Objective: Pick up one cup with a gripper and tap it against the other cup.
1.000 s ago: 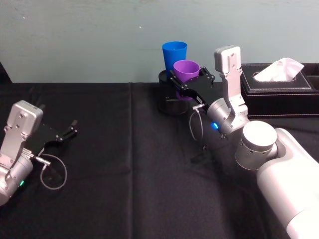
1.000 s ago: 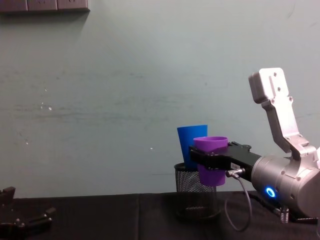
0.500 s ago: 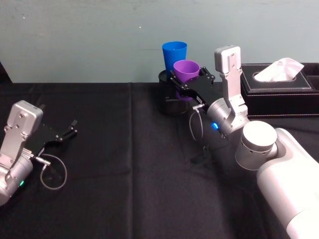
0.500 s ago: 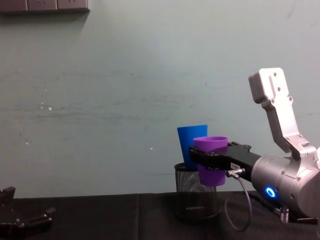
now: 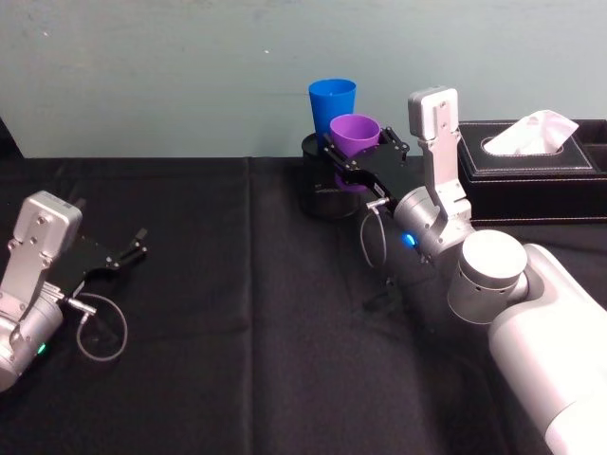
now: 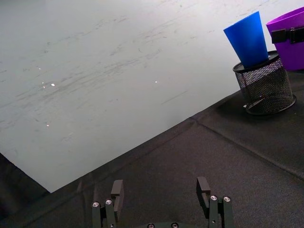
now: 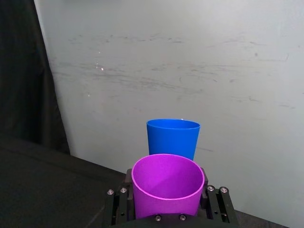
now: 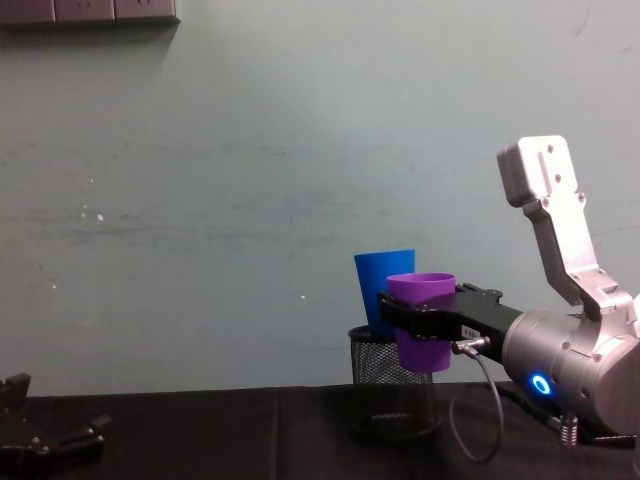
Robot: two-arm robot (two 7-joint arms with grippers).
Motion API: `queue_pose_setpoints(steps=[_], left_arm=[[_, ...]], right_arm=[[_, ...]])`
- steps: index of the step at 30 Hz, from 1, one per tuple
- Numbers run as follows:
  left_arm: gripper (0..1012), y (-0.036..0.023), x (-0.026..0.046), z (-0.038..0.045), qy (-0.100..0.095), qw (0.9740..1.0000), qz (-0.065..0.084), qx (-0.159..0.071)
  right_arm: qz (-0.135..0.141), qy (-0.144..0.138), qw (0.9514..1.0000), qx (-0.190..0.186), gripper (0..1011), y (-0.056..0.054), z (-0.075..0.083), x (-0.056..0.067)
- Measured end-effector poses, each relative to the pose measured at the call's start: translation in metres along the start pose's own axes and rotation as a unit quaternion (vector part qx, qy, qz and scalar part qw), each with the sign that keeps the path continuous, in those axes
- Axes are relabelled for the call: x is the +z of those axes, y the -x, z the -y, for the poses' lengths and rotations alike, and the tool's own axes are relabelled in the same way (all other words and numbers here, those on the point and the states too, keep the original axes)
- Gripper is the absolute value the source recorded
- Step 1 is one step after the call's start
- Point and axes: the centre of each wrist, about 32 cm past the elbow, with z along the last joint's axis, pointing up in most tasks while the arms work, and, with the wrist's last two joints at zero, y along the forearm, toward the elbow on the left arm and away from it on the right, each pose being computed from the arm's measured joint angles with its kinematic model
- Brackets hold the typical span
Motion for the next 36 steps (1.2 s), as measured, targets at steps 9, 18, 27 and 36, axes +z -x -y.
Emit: queue_pose_setpoints(steps=[9, 18, 27, 36], left_arm=[[1000, 0.0, 0.0, 0.0, 0.0, 1.0, 0.0, 0.0], [1000, 0.0, 0.0, 0.0, 0.0, 1.0, 0.0, 0.0], [1000, 0.0, 0.0, 0.0, 0.0, 1.0, 0.0, 0.0], [1000, 0.0, 0.0, 0.0, 0.0, 1.0, 0.0, 0.0]], right_arm=[[0.0, 0.0, 1.0, 0.0, 751, 0.0, 0.0, 0.0], [0.0, 0.0, 1.0, 0.0, 751, 0.0, 0.0, 0.0], [0.0, 0.0, 1.0, 0.0, 751, 0.0, 0.0, 0.0], [0.0, 0.0, 1.0, 0.0, 751, 0.0, 0.0, 0.0]])
